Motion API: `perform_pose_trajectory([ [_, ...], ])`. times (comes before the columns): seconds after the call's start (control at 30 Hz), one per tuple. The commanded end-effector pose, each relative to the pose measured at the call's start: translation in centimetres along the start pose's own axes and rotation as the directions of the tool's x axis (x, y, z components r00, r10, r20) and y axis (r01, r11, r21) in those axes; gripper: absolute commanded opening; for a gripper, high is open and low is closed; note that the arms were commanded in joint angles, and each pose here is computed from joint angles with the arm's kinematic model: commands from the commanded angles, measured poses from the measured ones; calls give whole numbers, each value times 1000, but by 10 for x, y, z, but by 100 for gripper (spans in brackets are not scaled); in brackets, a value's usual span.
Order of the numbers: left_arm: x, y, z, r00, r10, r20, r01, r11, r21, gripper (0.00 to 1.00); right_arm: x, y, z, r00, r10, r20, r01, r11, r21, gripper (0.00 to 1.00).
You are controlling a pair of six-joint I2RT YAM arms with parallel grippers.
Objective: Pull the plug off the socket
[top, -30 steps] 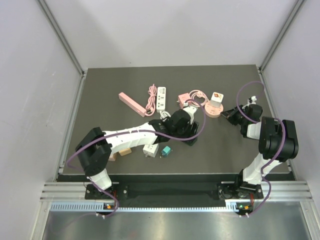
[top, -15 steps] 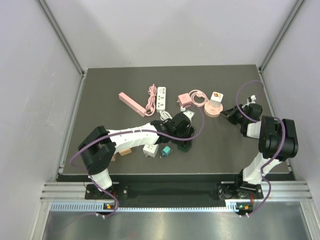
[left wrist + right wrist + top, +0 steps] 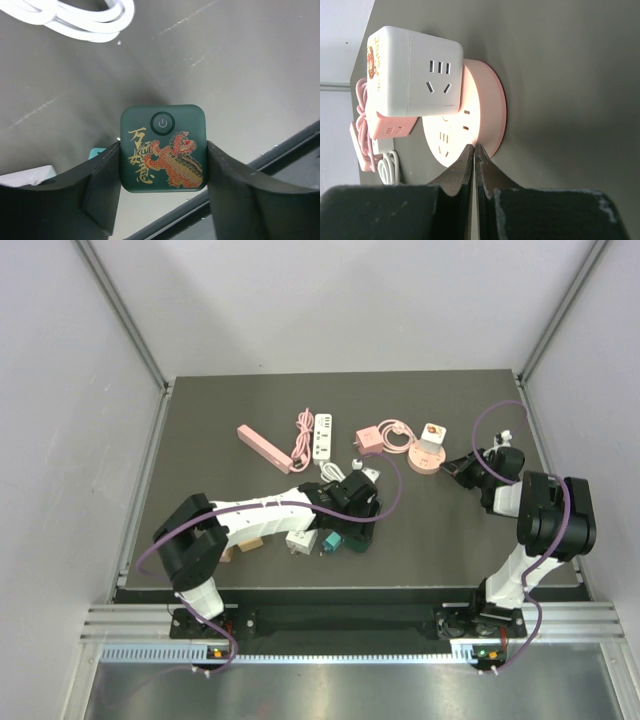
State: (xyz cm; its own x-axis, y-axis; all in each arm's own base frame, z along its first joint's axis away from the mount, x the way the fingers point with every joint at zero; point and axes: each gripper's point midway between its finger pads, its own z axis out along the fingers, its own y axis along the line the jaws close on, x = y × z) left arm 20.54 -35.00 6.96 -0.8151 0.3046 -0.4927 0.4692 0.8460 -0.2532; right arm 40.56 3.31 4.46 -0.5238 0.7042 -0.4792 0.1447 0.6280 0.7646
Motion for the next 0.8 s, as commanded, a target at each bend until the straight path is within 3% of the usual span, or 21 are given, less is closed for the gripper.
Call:
perform_pose_trajectory([
  [0.0,-21,1,-18,998,-8,65,10,999,-35,71,11,-6,5,999,-19,-42,20,1000,20,0],
  [0.07,-31,-1,-26,996,6,94,-3,999,-33,76,11,-5,5,999,-20,-41,21,1000,17,0],
  [0.33,-73,-4,-63,972,40,232,-28,998,-56,79,11,-3,6,999,-31,-42,31,999,12,2],
  [0.4,-93,-14,-72,950,60,306,-55,998,-25,79,11,-3,5,999,-34,-40,34,999,12,4],
  [0.53,-140,-39,-83,880,84,468,-130,989,68,78,9,0,3,999,-46,-25,46,999,11,18],
  [0.6,-173,-49,-86,829,48,557,-147,980,134,70,10,-1,2,999,-48,-24,48,999,15,23],
  [0.67,-190,-56,-73,818,31,575,-179,963,203,48,9,1,1,998,-53,-20,54,998,11,30],
  [0.7,-211,-62,-77,775,-1,631,-190,953,234,44,8,1,1,998,-57,-20,57,998,11,34],
  [0.73,-213,-66,-59,785,-6,619,-205,941,268,41,8,2,1,998,-63,-24,64,998,11,36],
  [0.77,-224,-71,-59,777,-21,629,-233,919,319,22,7,2,0,998,-66,-24,66,998,14,38],
])
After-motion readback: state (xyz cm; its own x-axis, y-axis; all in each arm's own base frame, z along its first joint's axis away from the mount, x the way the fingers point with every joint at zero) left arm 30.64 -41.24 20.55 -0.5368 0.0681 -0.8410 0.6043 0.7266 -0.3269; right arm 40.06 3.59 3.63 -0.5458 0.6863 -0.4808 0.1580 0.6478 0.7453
